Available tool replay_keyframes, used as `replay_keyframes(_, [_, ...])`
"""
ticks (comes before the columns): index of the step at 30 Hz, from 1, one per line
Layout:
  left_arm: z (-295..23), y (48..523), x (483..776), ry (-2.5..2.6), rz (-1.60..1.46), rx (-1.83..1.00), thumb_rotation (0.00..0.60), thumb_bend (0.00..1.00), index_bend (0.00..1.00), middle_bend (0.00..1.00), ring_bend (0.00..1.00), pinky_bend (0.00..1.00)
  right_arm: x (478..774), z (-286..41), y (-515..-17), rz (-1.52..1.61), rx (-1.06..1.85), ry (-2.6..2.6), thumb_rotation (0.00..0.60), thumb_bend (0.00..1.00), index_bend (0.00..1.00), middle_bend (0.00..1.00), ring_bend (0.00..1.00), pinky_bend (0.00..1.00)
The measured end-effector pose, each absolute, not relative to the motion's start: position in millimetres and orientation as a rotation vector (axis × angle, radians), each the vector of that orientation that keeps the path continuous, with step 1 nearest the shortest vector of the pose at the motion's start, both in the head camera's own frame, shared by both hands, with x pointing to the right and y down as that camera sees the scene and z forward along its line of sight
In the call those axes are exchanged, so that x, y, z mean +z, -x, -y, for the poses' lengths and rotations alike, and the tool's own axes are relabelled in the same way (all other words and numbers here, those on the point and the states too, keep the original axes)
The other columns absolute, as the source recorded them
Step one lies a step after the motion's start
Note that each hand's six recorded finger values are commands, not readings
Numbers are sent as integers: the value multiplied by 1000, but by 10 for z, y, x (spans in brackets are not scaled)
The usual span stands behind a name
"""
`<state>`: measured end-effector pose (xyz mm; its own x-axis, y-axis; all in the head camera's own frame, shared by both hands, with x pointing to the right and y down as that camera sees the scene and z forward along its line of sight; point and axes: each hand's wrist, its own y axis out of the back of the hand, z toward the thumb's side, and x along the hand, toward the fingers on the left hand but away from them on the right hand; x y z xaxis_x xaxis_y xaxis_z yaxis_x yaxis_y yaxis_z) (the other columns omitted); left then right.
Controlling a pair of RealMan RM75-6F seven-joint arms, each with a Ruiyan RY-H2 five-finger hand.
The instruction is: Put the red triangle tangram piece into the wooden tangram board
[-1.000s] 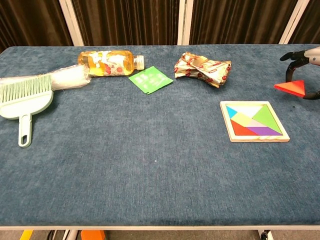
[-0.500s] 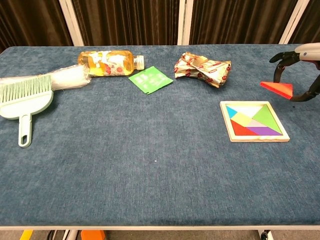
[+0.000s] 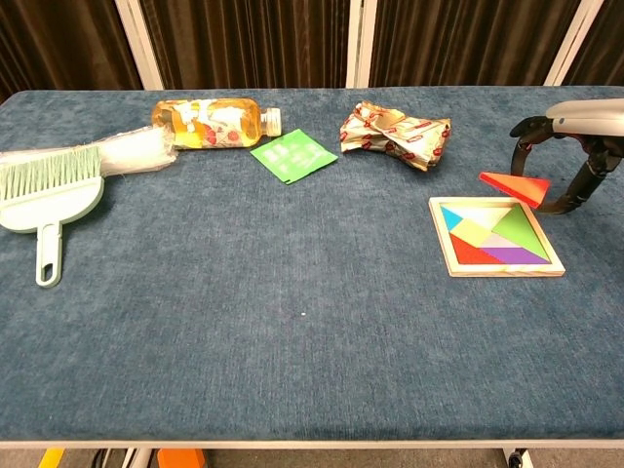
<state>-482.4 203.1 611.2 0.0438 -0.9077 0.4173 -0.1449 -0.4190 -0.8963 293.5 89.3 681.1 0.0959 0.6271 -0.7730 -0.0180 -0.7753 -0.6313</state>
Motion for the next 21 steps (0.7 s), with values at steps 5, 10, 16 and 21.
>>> replay_keyframes(5, [-2039,4827,6133,1663,-1070,-1429,600,31,242,170,67,165,6801,-895,-2814,586,1780,1853,600,214,603,0,0,0])
replay_keyframes(10, [-2039,4844,6141,1668,-1076,-1426,600,30,243,170,68,165,6823,-917,-2652,563,1810,1835,600,214,604,0,0,0])
replay_keyframes(16, [-2044,4876,6146,1672,-1080,-1428,600,30,243,170,68,165,6903,-958,-2500,538,1832,1833,600,214,604,0,0,0])
replay_keyframes(21, [-2050,4911,6150,1672,-1089,-1431,600,31,244,170,68,166,6940,-948,-2451,544,1837,1808,600,214,604,1,0,0])
